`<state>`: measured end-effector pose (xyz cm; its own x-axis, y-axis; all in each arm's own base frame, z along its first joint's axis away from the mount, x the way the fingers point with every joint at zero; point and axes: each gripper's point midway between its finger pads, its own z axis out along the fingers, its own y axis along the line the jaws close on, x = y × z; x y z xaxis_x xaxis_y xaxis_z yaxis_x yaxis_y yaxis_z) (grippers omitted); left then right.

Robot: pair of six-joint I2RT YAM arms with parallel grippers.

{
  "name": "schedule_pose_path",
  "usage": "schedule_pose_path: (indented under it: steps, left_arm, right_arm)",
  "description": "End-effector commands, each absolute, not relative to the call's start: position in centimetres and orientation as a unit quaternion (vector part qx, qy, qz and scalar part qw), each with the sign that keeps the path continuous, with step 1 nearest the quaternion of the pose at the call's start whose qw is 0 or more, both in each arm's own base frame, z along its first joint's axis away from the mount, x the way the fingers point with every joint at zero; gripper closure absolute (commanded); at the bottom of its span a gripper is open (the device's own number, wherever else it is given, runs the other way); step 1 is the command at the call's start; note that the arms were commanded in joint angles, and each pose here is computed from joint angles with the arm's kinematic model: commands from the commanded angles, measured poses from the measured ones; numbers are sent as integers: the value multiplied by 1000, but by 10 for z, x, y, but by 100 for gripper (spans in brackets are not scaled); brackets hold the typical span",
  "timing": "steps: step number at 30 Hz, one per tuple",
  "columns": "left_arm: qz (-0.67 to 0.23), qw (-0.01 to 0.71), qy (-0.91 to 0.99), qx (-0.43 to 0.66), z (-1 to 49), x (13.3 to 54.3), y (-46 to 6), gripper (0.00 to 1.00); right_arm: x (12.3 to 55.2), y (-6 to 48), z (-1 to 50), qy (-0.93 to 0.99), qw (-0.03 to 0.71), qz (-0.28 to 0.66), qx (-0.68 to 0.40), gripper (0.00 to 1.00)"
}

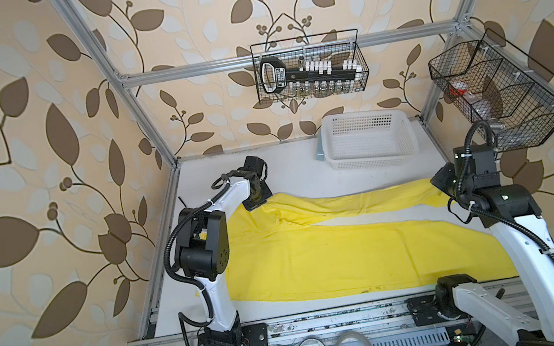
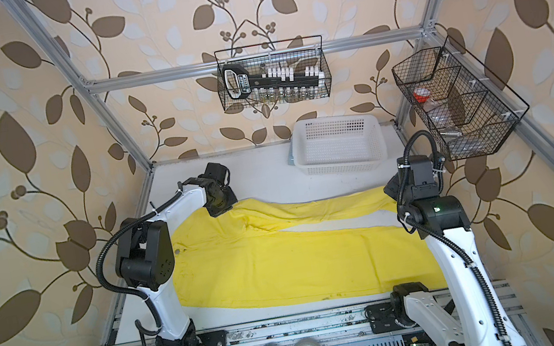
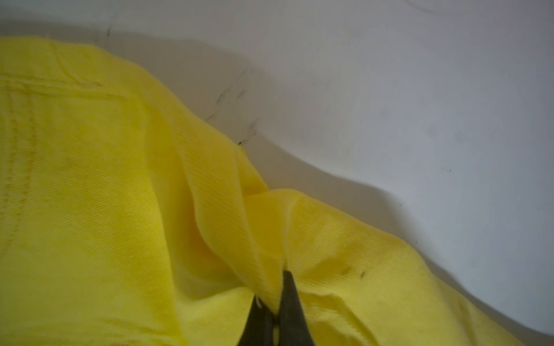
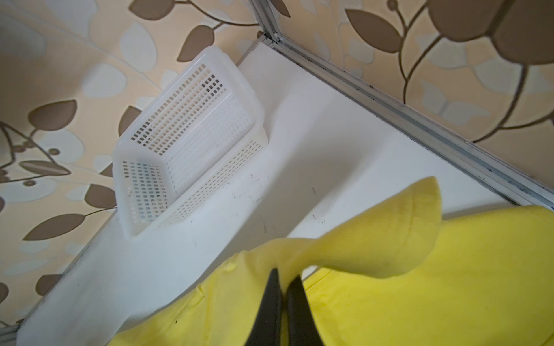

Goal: Fold and stack the trousers
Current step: Flatten out the trousers at the center of the table.

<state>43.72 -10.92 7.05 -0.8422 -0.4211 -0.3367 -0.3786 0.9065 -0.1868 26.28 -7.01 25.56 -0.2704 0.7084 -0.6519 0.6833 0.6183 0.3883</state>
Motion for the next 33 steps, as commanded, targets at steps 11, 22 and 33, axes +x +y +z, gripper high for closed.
schedule_pose_path:
  steps: [11, 22, 33]
  left_arm:
    - [-92, 225, 948, -208, 94, 468, -119, 93]
    - [-108, 267, 940, -185, 152, 447, -117, 47]
    - [-145, 232, 953, -134, 149, 351, -164, 44]
  right_arm:
    - [311, -107, 198, 782, 385, 20, 490, 100]
    - [308, -98, 189, 795, 368, 19, 481, 100]
    - [255, -67, 227, 816, 359, -17, 453, 100]
